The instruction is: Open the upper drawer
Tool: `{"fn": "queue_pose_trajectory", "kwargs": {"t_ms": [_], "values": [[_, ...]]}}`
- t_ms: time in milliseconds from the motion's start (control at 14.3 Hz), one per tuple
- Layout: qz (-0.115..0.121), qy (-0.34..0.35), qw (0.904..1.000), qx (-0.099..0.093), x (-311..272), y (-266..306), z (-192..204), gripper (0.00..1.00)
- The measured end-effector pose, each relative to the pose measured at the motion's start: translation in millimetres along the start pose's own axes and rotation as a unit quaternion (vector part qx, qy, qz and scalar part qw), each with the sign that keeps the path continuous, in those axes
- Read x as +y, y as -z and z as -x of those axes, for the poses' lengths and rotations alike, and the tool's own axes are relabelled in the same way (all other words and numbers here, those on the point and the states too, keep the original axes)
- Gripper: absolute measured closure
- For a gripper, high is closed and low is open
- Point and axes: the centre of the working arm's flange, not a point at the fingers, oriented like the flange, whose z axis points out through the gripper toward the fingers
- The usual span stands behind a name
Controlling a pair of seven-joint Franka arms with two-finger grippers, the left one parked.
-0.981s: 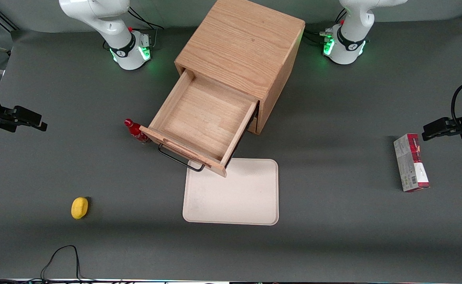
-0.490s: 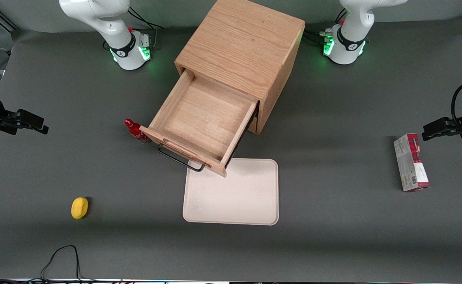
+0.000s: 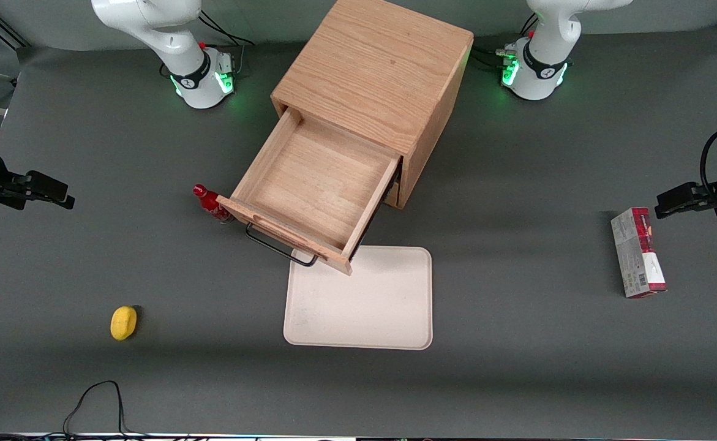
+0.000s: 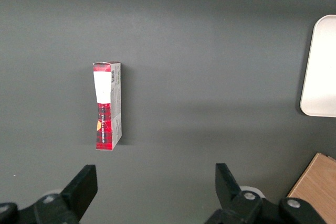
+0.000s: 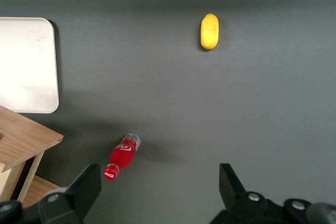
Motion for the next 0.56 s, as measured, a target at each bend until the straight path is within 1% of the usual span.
{"fn": "queue_pose_trajectory", "kwargs": {"t_ms": [140,350,561], "values": [[0.001,0.0,1.0,0.001,0.1,1.2,-0.1,0.0],[0.018,0.001,0.9998,0.002,3.5,2.6,-0.1,0.0],[0.02,0.001,0.9998,0.002,3.8,2.7,-0.1,0.0]]}}
